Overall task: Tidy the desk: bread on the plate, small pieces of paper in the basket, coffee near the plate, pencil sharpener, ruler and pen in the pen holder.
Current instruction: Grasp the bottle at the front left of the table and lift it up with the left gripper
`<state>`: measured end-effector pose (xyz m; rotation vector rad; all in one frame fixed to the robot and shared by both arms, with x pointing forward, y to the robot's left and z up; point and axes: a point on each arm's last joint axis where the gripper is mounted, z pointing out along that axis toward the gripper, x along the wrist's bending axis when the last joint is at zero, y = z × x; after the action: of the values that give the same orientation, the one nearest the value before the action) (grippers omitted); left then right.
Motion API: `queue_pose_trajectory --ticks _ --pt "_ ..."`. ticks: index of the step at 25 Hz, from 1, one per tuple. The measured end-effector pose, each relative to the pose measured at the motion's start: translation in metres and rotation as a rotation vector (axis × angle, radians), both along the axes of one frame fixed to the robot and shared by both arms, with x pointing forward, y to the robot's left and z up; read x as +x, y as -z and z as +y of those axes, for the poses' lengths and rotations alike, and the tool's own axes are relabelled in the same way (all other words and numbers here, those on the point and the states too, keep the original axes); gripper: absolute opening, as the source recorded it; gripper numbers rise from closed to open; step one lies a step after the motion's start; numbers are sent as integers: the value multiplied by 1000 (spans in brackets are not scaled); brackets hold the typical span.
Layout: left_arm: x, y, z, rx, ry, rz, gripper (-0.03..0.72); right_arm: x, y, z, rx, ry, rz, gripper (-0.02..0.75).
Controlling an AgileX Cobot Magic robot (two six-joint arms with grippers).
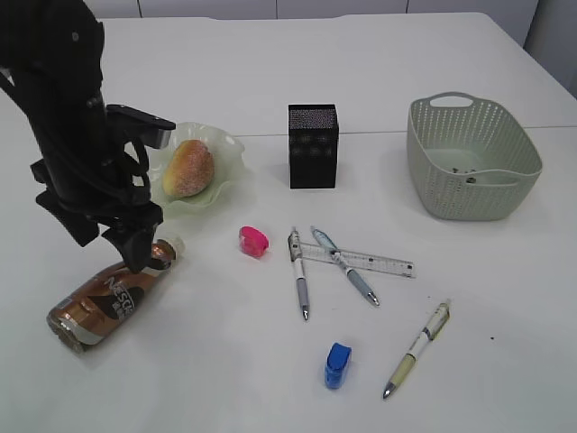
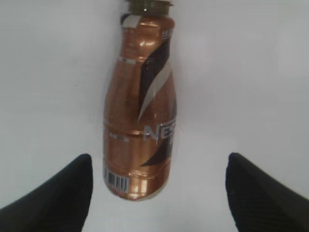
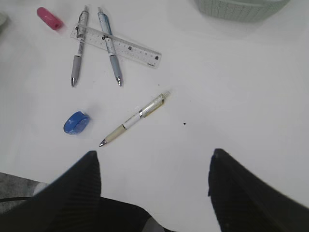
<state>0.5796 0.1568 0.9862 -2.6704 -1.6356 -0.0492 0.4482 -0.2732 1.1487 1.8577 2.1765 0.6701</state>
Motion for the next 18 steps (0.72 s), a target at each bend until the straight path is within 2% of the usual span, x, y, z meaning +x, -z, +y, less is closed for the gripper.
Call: queue_pose_trajectory --ticks 7,18 --pt "12 15 -10 -32 26 -83 615 -7 0 0 -1 -3 -4 540" --pt "21 55 -13 5 33 -20 613 -18 -5 -1 -1 -5 -30 540"
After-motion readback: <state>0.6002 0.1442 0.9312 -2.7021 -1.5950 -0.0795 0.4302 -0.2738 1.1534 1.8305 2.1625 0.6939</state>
